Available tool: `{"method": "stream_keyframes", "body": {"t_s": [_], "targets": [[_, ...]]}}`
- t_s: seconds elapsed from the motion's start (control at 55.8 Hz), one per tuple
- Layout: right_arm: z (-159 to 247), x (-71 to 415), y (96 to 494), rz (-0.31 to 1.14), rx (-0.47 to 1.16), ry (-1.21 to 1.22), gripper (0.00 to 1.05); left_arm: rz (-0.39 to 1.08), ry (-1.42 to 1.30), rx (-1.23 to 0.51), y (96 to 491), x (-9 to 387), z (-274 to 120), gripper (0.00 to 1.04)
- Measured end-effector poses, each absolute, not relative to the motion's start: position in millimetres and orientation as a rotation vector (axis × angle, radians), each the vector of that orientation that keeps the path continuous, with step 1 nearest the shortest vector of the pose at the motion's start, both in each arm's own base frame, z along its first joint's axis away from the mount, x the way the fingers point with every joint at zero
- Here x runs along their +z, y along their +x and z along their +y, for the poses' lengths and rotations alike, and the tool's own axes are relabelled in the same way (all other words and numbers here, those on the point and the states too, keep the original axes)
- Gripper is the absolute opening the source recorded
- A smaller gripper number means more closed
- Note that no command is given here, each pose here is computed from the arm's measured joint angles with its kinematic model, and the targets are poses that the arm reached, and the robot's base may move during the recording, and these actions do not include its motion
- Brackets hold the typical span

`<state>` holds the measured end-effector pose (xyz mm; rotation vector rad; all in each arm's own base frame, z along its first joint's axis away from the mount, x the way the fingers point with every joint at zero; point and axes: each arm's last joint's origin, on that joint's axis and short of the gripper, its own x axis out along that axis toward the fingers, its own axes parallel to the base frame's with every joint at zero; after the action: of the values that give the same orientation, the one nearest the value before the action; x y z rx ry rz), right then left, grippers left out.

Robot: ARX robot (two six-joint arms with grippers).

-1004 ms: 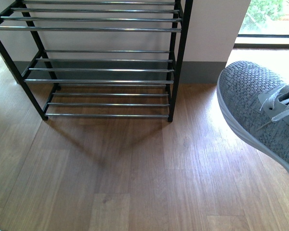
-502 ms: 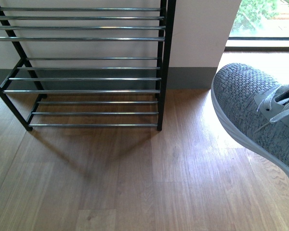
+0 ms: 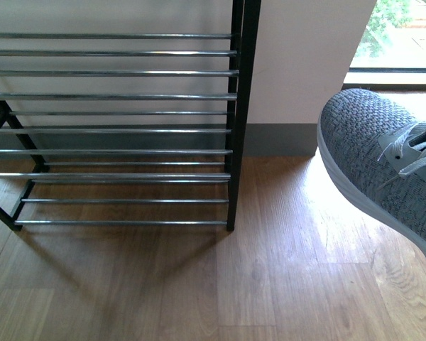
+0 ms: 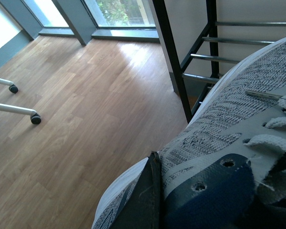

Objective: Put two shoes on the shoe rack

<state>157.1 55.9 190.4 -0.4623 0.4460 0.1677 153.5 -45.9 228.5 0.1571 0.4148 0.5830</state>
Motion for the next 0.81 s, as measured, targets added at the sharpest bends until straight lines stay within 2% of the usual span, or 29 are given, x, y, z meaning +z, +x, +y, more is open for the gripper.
{"method": "stream_keyframes", "body": {"t_s": [0.807], "targets": [[56.0, 190.5, 157.1, 0.445, 0.168, -0.463, 0.01, 0.413, 0.157, 0.589, 153.3, 228.5, -45.4, 0.01]]}}
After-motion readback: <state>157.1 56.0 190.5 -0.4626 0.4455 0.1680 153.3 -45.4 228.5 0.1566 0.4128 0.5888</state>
